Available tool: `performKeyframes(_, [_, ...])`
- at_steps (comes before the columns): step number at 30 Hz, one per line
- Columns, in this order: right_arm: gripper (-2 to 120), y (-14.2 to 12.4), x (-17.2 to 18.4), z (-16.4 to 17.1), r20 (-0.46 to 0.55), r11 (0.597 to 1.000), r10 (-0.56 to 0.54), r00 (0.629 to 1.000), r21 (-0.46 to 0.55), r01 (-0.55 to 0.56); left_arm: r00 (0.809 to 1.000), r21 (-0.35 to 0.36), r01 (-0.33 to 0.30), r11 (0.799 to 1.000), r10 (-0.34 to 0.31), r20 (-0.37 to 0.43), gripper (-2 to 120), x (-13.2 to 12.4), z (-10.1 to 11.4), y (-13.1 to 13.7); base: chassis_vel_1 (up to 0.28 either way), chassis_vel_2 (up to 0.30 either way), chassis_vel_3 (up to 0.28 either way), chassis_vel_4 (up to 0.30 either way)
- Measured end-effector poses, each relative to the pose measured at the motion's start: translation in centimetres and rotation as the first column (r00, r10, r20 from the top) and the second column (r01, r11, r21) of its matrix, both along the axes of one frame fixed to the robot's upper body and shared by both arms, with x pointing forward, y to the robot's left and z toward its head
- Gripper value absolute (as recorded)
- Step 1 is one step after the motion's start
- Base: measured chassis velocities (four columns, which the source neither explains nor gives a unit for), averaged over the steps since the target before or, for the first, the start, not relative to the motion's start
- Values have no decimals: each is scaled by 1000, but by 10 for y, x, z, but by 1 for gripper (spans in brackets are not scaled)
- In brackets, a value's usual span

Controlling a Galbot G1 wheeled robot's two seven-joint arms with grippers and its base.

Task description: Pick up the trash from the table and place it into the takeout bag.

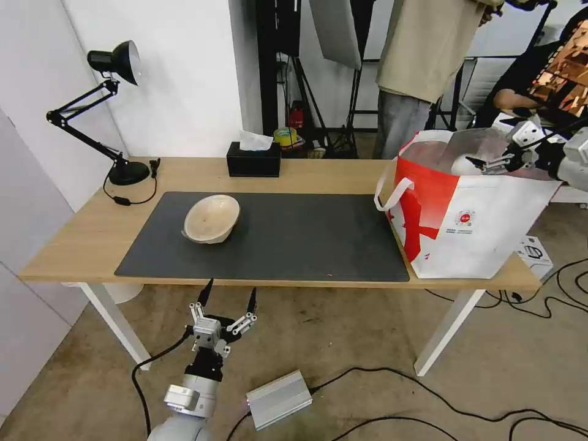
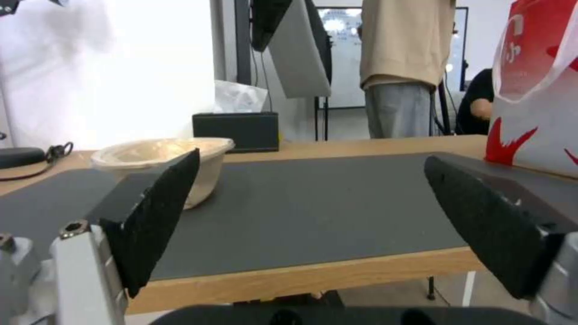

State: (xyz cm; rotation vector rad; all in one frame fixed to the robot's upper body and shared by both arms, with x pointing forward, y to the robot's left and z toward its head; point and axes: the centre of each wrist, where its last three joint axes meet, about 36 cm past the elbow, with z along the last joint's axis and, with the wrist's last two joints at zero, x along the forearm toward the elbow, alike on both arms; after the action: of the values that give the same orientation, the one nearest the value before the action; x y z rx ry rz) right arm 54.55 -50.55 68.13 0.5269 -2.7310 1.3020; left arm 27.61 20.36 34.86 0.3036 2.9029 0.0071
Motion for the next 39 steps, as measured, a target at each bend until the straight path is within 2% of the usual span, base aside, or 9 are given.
performKeyframes(7, [100, 2, 2, 4, 3, 1000, -1, 1000, 20, 1, 1000, -2, 5, 1000, -5, -1, 100, 2, -1, -1, 0, 0, 0, 0])
performKeyframes(12, [100, 7, 0, 4, -24, 993, -9, 1000, 118, 12, 1000, -5, 8, 1000, -9, -1, 100, 4, -1, -3, 0, 0, 0, 0])
performKeyframes(26, [100, 16, -11, 9, 14, 988, -11, 1000, 152, 9, 1000, 0, 4, 1000, -4, 2, 100, 2, 1, 0, 0, 0, 0, 0])
performKeyframes(30, [100, 24, -19, 16, 44, 985, -6, 999, 172, -1, 1000, 0, 3, 1000, -3, 2, 100, 3, 1, 1, 0, 0, 0, 0])
performKeyframes(39, [100, 57, -35, 17, 115, 953, 5, 993, 300, -40, 1000, 2, -7, 1000, 7, 2, 100, 4, 1, 4, 0, 0, 0, 0])
